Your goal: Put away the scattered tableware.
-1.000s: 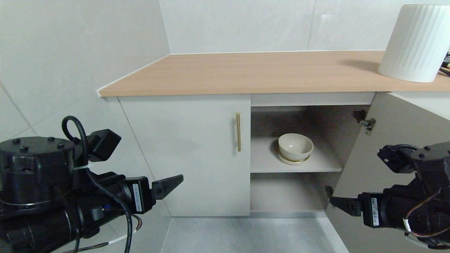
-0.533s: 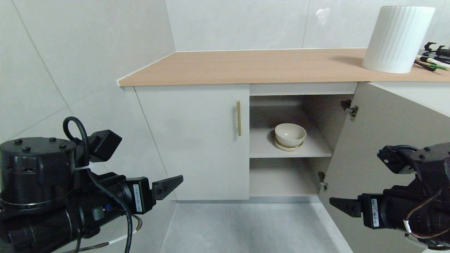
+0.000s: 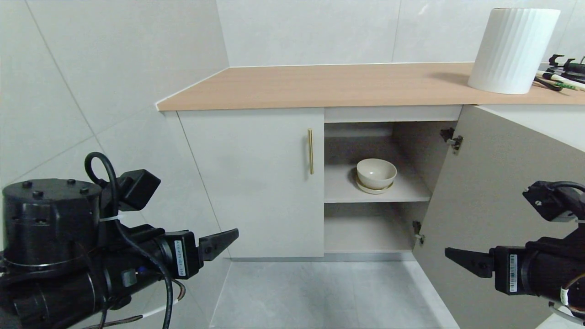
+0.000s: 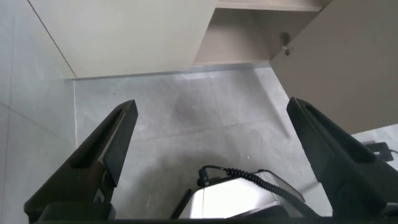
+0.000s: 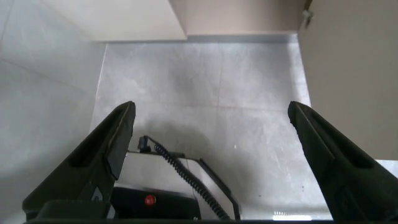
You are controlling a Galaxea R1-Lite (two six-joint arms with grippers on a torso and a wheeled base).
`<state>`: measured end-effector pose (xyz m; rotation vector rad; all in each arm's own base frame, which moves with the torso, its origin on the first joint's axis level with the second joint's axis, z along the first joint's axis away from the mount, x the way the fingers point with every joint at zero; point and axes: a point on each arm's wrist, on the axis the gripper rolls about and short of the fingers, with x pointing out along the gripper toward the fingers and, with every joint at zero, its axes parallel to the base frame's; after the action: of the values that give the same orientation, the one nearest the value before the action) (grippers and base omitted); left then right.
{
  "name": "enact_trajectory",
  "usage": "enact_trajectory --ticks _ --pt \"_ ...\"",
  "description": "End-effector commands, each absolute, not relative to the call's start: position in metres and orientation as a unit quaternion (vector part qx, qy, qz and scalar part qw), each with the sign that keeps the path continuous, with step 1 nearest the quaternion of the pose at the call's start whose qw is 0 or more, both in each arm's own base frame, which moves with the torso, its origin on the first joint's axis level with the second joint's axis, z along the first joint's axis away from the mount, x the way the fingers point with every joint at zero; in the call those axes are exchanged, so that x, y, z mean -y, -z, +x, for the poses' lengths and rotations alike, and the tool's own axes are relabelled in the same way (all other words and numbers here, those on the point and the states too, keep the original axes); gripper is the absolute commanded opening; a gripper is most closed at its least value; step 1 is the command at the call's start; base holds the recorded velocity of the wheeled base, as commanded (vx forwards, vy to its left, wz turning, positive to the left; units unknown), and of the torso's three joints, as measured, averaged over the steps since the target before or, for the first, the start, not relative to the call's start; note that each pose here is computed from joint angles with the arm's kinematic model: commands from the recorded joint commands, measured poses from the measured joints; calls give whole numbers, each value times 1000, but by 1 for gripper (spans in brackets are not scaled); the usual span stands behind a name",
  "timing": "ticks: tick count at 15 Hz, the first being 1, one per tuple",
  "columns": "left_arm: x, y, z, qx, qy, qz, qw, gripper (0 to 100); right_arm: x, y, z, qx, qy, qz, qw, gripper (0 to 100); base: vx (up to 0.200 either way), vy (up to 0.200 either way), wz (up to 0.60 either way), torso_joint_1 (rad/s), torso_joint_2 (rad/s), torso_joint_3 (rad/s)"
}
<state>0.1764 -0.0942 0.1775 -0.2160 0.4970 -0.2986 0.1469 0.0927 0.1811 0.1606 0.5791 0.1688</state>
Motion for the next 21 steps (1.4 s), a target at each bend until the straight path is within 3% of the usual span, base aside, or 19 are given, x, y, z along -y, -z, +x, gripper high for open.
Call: enact_trajectory --ticks 1,6,9,21 --pt "94 -177 177 -246 147 -105 952 100 -91 -180 144 -284 -85 79 952 100 0 0 0 0 0 0" --pt "95 -175 178 -250 146 -98 952 100 -88 -179 140 -296 -81 71 949 100 0 0 0 0 0 0" --pt "95 -175 177 -249 146 -98 952 100 -86 -180 137 -303 -81 67 947 100 0 -200 0 2 2 7" --pt "95 -173 177 -251 147 -93 952 100 -85 -180 136 -302 -82 62 948 100 0 0 0 0 0 0"
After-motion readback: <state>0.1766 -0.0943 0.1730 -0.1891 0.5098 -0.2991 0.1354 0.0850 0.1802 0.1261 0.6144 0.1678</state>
